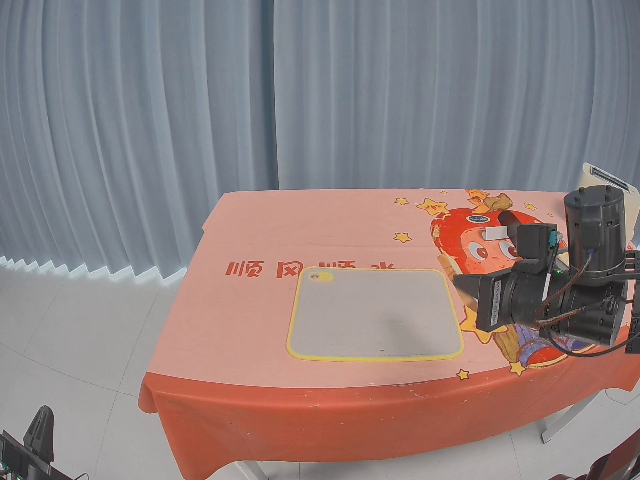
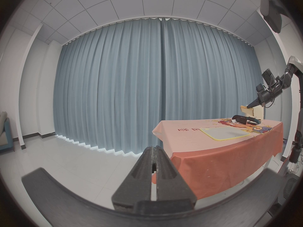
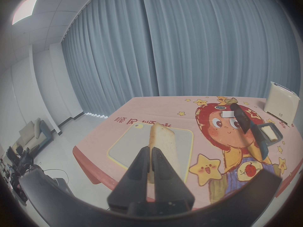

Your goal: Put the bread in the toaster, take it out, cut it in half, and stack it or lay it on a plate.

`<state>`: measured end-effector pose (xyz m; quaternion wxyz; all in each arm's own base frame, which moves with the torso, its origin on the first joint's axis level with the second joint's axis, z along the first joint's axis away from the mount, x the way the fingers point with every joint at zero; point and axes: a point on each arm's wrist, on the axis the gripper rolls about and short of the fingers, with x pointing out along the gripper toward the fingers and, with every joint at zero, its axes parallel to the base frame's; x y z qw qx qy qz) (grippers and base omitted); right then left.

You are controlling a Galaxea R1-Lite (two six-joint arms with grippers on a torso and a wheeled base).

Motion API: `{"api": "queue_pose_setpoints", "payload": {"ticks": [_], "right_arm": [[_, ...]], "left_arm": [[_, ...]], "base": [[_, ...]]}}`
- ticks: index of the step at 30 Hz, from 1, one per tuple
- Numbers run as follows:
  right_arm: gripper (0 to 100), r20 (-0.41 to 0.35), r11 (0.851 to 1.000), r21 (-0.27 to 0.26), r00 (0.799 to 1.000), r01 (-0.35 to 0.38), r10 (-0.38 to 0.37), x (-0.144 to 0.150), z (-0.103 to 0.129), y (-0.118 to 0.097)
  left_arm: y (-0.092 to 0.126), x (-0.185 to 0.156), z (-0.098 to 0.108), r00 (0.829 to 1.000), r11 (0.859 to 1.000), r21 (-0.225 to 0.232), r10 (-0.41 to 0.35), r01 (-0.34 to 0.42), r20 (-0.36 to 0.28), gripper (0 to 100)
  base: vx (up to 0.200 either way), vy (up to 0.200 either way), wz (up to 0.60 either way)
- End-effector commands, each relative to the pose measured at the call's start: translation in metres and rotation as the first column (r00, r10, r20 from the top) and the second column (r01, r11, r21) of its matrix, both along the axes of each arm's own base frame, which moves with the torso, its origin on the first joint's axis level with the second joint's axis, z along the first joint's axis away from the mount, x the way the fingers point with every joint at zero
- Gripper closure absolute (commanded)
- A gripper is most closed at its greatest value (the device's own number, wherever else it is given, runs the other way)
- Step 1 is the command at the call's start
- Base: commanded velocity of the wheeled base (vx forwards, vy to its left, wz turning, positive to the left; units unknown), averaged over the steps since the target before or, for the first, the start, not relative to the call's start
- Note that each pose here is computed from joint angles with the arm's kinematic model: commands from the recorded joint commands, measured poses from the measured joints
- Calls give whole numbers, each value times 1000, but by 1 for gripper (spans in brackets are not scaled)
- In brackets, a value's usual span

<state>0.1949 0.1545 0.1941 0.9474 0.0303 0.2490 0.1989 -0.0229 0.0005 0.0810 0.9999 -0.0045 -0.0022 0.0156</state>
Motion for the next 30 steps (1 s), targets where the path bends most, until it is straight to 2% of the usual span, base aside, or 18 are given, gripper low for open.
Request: {"api": "queue_pose_setpoints", "payload": {"ticks": [1, 24, 30], "right_arm": [[100, -4, 1000, -5, 1000, 0, 0, 1, -2, 0], [100, -2, 1000, -7, 1000, 3, -3, 1, -1, -1], [100, 5, 999, -4, 999, 37, -37, 5, 0, -9]], "left_arm": [[0, 0, -5, 1000, 1000, 0, 1, -1, -1, 100], [0, 0, -5, 1000, 1000, -2, 1, -1, -1, 100], [0, 0, -5, 1000, 1000, -2, 1, -1, -1, 100]], "base": [[0, -200, 0], [0, -200, 0], [0, -200, 0]]}}
